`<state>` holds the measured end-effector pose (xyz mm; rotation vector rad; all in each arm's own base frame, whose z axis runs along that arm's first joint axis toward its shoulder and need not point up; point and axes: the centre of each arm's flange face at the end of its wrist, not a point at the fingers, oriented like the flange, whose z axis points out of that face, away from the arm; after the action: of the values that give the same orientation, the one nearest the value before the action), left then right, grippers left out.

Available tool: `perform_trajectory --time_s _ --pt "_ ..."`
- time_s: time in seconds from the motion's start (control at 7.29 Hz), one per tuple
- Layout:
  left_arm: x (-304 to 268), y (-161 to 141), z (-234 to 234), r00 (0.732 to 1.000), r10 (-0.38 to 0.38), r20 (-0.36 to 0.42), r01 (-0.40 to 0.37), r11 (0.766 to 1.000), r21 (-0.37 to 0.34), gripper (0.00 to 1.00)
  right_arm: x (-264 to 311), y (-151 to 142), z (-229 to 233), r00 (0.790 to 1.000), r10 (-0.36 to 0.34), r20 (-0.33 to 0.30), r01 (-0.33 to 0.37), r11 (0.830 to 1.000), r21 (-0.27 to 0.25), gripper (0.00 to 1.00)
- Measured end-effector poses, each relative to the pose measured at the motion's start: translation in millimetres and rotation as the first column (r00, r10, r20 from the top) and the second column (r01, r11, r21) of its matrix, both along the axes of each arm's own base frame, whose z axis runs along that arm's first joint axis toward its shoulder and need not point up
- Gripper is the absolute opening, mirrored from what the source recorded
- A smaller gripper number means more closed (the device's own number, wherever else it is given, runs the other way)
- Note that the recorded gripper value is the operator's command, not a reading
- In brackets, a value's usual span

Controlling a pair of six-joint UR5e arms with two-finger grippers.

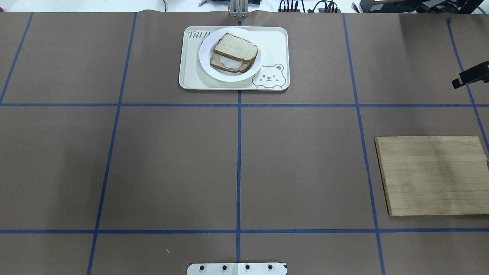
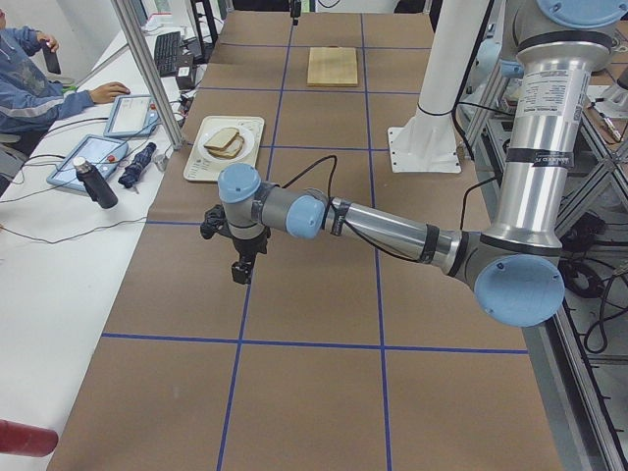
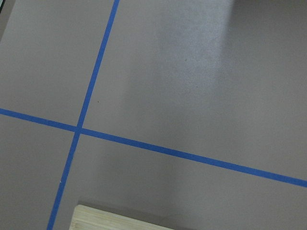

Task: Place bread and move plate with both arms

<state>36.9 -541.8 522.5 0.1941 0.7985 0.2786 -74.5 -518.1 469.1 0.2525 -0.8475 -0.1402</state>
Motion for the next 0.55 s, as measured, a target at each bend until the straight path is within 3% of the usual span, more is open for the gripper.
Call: perform_trajectory --time_s 0.55 --pt "0.1 -0.5 -0.8 1.0 0.001 -0.001 -0.001 1.0 0.003 0.99 0.2 -0.7 -1.3 1.0 0.002 0.004 -0.003 0.999 0.033 1.0"
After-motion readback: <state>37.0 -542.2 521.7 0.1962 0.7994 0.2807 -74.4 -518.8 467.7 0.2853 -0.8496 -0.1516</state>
